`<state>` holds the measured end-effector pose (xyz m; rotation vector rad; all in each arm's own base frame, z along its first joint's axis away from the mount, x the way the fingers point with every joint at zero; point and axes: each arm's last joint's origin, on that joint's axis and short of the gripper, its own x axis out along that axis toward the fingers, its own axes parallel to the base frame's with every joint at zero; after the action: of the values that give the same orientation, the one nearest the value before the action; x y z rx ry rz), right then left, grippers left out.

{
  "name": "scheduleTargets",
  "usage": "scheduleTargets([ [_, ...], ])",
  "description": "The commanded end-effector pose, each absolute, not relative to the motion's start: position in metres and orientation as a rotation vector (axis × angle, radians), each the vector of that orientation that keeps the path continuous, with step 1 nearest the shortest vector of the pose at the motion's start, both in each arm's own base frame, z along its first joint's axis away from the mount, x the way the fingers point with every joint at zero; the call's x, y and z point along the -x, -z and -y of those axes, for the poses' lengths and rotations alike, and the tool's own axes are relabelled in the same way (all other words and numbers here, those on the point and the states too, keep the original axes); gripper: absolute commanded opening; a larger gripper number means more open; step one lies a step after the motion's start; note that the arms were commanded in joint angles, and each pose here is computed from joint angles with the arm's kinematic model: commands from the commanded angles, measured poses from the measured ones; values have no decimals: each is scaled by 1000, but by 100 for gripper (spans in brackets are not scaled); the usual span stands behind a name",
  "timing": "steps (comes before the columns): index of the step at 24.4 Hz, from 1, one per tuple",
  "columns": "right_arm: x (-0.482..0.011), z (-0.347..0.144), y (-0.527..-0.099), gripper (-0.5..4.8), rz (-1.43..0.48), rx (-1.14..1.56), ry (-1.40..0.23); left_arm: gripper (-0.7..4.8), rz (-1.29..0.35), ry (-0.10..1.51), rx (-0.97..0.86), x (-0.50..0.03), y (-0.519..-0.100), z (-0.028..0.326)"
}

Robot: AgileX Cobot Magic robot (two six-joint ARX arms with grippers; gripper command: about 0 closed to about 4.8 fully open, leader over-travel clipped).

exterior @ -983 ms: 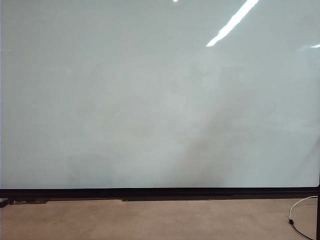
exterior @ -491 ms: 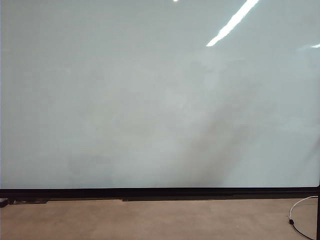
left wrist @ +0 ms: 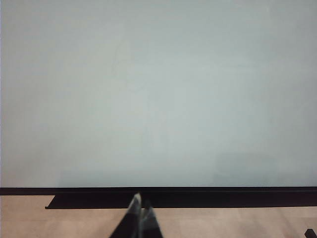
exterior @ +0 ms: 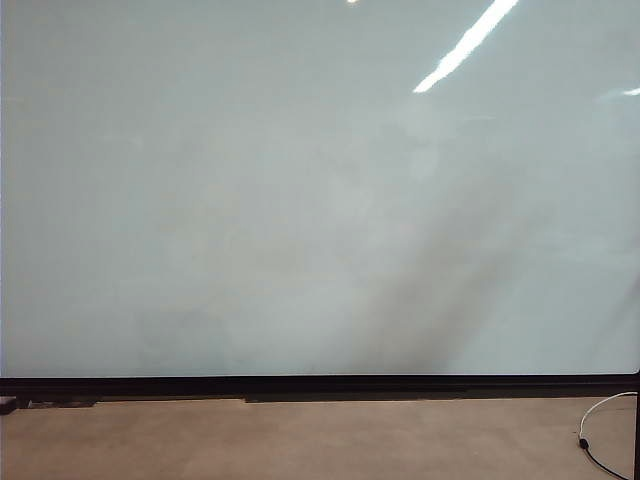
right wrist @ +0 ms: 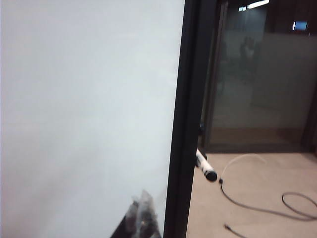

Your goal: Pick up the pen on the shelf to the right of the whiteboard and draw a check mark.

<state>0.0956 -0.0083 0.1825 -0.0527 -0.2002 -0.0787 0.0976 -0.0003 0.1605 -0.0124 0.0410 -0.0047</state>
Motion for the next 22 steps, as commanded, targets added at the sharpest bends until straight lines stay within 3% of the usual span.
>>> scheduleTargets([
  [1,-98,9,-182,4,168,38,98,-4,-26,5,8,-97,-163,0],
  [8,-110,13,-185,24,117,71,117,-4,-25,5,8,-97,-163,0],
  [11,-113,15,-185,57,117,73,113,-5,-25,5,8,-97,-163,0],
  [22,-121,24,-181,78,79,68,126,-4,-26,5,8,-97,-163,0],
])
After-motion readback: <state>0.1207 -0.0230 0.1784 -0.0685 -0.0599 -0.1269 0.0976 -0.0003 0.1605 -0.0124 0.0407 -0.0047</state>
